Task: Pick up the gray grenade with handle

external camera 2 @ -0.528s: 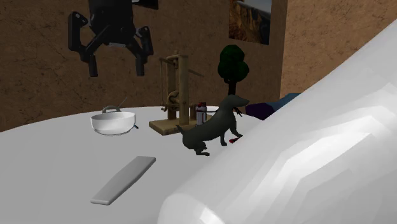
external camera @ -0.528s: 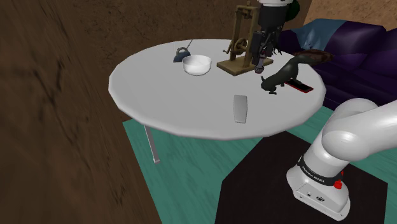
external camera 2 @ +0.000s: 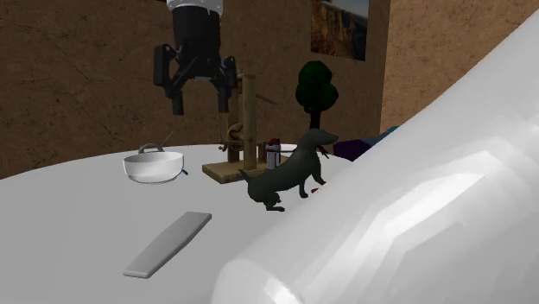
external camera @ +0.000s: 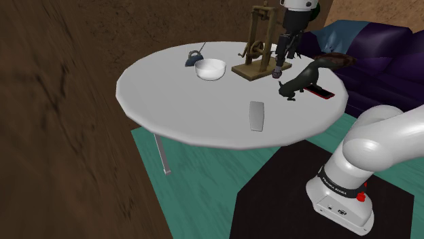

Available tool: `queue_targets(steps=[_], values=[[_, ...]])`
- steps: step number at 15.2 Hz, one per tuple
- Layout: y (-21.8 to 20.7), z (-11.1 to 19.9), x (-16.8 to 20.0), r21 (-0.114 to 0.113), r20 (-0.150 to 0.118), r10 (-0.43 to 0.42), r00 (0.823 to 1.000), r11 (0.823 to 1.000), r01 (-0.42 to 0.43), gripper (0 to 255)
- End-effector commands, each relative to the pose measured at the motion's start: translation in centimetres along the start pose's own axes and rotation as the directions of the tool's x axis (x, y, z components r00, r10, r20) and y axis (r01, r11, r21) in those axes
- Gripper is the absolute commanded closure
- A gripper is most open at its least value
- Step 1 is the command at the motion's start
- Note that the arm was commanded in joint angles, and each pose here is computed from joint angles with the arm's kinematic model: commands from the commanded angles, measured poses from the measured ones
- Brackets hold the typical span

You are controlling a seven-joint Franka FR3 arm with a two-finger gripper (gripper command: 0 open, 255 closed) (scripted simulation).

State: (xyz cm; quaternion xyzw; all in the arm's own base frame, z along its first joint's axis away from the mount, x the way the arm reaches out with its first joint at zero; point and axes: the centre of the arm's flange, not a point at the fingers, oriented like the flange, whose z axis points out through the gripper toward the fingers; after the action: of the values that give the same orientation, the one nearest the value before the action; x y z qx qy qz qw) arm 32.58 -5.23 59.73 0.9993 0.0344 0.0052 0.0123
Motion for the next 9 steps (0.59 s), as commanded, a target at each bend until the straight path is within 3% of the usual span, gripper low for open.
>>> queue_targets(steps=[1, 9], values=[[2.4, 0.5, 0.4, 0.001, -0.006, -0.021, 1.0, 1.0, 0.021, 0], [12.6, 2.9, 2.4, 0.009, -0.028, -0.098, 0.995, 0.995, 0.098, 0]])
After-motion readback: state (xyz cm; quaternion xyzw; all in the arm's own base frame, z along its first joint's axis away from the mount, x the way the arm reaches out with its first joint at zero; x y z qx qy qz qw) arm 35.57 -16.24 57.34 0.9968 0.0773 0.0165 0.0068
